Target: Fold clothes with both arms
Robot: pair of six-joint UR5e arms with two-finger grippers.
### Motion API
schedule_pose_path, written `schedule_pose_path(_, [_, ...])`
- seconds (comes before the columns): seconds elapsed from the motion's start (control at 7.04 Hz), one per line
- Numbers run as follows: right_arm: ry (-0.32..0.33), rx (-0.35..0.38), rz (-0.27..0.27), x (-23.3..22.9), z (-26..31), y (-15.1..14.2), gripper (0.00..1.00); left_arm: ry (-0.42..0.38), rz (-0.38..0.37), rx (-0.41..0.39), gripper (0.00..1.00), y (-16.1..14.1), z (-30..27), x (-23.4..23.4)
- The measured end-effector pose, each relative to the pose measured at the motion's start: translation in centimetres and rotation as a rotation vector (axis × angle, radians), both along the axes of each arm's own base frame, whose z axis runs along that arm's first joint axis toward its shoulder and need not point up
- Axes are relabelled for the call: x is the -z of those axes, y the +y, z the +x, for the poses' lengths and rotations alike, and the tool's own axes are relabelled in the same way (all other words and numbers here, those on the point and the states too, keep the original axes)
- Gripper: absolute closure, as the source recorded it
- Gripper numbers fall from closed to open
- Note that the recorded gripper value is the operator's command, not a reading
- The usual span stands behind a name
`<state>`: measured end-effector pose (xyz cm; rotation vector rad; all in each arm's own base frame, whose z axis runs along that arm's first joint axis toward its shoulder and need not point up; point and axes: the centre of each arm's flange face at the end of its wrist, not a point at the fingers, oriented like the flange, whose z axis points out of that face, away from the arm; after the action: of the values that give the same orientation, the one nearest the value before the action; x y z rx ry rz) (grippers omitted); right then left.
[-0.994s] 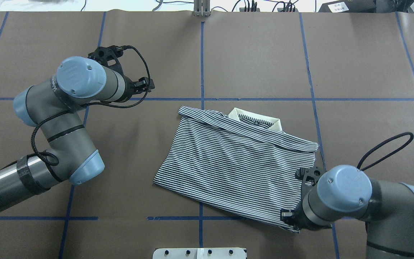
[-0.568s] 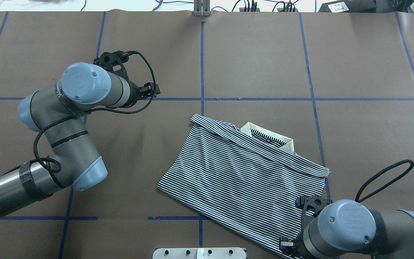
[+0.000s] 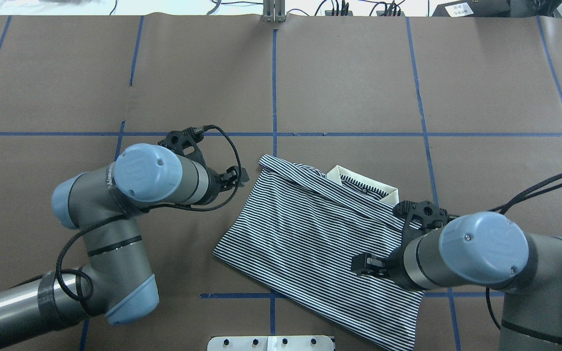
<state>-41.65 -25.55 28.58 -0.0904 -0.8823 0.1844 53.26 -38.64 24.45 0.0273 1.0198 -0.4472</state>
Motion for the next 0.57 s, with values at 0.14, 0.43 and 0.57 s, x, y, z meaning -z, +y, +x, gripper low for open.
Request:
schedule_pose_path(0.14, [-0.019,-0.009,0.063,1.1,1.0,-2.3,0.00,-0.008,-0.053,0.006,0.02,2.3,1.0,0.4])
schedule_pose_path(0.43, [-0.042,-0.039,0.123,2.7,2.0,-5.3,0.00,-0.050,-0.131,0.022,0.03,4.7,1.9,-0.1])
schedule_pose_path(0.57, [-0.045,-0.049,0.131,3.0,2.2,-5.9,0.00,-0.073,-0.155,0.021,0.03,5.8,2.5,-1.3])
